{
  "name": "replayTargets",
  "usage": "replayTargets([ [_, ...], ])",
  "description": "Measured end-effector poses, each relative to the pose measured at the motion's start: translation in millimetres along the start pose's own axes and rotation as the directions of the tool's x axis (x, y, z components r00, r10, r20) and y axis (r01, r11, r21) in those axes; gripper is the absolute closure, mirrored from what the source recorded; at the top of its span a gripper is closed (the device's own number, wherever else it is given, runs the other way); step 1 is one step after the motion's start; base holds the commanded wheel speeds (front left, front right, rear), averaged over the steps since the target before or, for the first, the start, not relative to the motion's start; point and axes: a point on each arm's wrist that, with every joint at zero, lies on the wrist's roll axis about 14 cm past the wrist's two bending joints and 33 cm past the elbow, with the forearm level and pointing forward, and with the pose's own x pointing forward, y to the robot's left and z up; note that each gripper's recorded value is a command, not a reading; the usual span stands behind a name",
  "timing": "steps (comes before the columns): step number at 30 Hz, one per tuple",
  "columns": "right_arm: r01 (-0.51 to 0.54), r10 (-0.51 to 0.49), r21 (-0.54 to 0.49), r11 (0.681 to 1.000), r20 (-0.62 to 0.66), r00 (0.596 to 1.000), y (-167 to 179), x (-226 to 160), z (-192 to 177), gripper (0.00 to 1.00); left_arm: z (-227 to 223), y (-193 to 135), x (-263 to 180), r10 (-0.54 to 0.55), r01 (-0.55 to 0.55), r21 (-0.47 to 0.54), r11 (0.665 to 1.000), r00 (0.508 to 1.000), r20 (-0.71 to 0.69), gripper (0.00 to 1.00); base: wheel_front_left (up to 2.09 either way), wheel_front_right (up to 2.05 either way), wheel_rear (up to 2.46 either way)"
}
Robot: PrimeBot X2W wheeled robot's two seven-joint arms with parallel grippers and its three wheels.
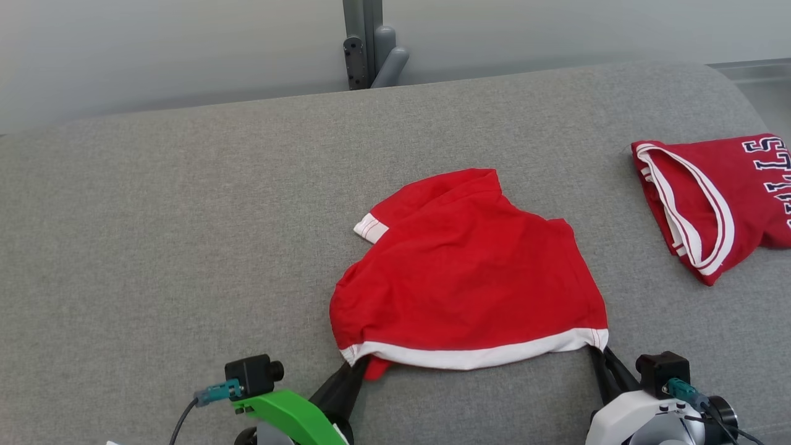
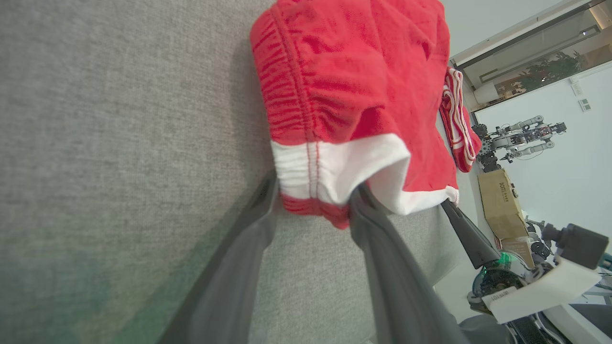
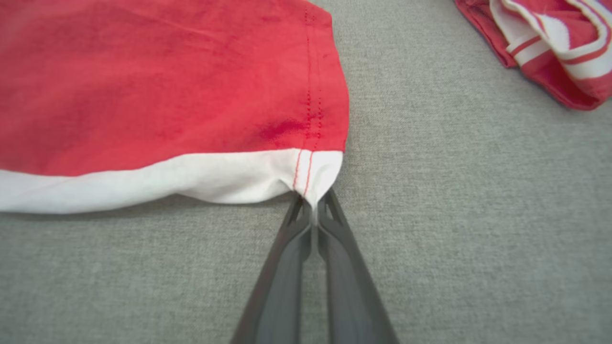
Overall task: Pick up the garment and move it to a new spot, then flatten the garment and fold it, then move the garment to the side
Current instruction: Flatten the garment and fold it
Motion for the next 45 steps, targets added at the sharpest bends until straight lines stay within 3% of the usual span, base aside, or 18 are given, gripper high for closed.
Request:
replayTargets([
  [1,0.001,-0.001,0.001,1.0,0.0,1.0,0,0,0,1.0,2,-1,0,-0.004,0.004,0.003,1.0,1.0,0.005,1.0,0.0,0.0,0.0],
  [9,0.003,-0.003,0.004,1.0,0.009,1.0,-2,0,3,1.0,14,-11,-1,-0.053,0.051,0.054,0.997,0.998,0.034,1.0,0.0,0.0,0.0],
  [14,-0.01,0.003,0.063,0.998,0.119,0.993,-5,8,43,1.0,38,-43,-5,-0.175,0.165,0.137,0.977,0.983,0.064,1.0,0.0,0.0,0.0],
  [19,-0.102,0.073,0.067,0.993,0.342,0.937,-11,15,151,1.0,88,-84,-12,-0.307,0.261,0.319,0.911,0.946,0.104,1.0,0.0,0.0,0.0],
  [24,-0.23,0.196,0.0,0.973,0.525,0.828,1,10,271,1.0,165,-133,-11,-0.414,0.299,0.493,0.817,0.899,0.14,1.0,0.0,0.0,0.0],
  [25,-0.233,0.22,-0.049,0.971,0.558,0.8,-1,15,307,1.0,194,-149,-5,-0.436,0.3,0.551,0.779,0.89,0.131,1.0,0.0,0.0,0.0],
  [27,-0.246,0.23,-0.054,0.968,0.587,0.776,-2,26,338,1.0,220,-159,6,-0.436,0.283,0.609,0.741,0.893,0.115,1.0,0.0,0.0,0.0],
  [31,-0.284,0.245,-0.031,0.958,0.6,0.762,2,59,370,1.0,258,-158,32,-0.394,0.226,0.665,0.712,0.912,0.111,1.0,0.0,0.0,0.0],
  [36,-0.271,0.214,0.01,0.963,0.588,0.78,7,135,396,1.0,307,-136,90,-0.301,0.124,0.656,0.744,0.94,0.163,1.0,0.0,0.0,0.0],
  [38,-0.266,0.189,0.037,0.963,0.608,0.771,13,162,405,1.0,324,-127,111,-0.272,0.072,0.662,0.746,0.94,0.204,1.0,0.0,0.0,0.0],
  [42,-0.257,0.147,0.055,0.965,0.697,0.702,27,196,430,1.0,364,-121,142,-0.269,-0.031,0.686,0.727,0.906,0.326,1.0,0.0,0.0,0.0],
  [45,-0.287,0.128,0.099,0.953,0.728,0.674,36,217,426,1.0,375,-104,162,-0.269,-0.109,0.73,0.675,0.884,0.381,1.0,0.0,0.0,0.0],
])
